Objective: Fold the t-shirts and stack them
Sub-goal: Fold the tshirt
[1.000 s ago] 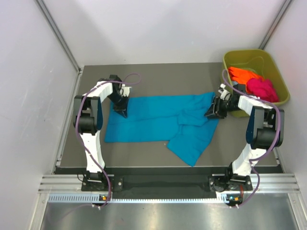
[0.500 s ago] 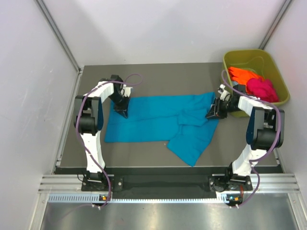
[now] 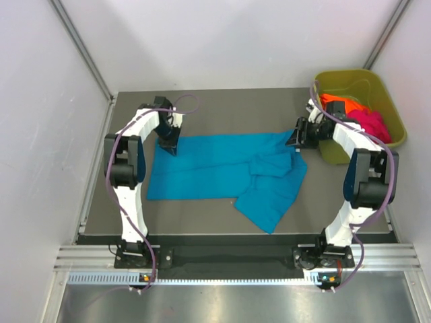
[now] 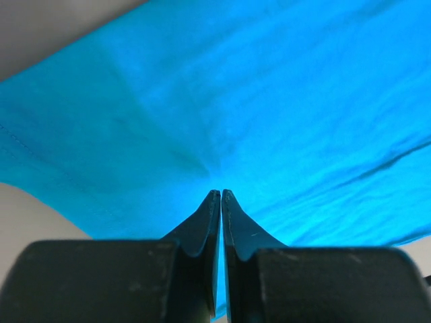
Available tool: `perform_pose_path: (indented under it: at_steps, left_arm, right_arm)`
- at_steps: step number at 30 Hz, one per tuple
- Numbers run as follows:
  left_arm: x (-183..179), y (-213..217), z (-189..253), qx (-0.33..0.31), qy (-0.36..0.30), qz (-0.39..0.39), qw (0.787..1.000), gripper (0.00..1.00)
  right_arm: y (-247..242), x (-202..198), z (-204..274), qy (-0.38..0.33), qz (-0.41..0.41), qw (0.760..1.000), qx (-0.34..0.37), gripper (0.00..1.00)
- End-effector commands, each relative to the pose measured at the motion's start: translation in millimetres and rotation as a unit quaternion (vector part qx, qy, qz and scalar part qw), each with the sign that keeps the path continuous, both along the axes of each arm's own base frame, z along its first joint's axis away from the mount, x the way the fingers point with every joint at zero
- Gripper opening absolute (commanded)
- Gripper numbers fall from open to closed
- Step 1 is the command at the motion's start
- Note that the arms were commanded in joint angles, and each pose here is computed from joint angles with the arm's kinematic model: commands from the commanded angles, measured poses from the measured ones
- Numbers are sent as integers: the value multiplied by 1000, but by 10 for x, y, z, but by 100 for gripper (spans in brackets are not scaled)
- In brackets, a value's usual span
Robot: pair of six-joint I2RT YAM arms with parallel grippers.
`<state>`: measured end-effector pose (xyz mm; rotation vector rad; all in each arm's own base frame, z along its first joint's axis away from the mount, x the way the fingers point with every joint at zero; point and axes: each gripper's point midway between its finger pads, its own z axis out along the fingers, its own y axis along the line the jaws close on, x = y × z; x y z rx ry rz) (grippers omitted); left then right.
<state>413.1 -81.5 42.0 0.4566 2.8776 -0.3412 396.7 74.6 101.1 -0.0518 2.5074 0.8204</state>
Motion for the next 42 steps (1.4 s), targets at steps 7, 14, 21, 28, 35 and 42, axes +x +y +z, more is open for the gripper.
perform_pose_path:
  at_steps: [7, 14, 21, 28, 35, 42]
  left_arm:
    - [123, 229, -165, 60, 23, 24, 998, 29]
    - [136, 340, -414, 95, 48, 32, 994, 0]
    - [231, 464, -562, 117, 50, 42, 991, 0]
    - [657, 684, -622, 149, 11, 68, 986, 0]
    - [906, 885, -742, 157, -10, 95, 983, 0]
    - [1189, 1020, -757, 160, -47, 121, 978, 0]
  right_arm:
    - [185, 240, -4, -15, 19, 999, -26, 64]
    - [338, 300, -30, -21, 32, 999, -30, 65]
    - [396, 427, 24, -33, 37, 998, -34, 66]
    - [494, 502, 56, -43, 46, 997, -40, 66]
    - [526, 603, 104, -60, 52, 995, -63, 67]
    - [575, 686, 119, -65, 48, 994, -73, 68]
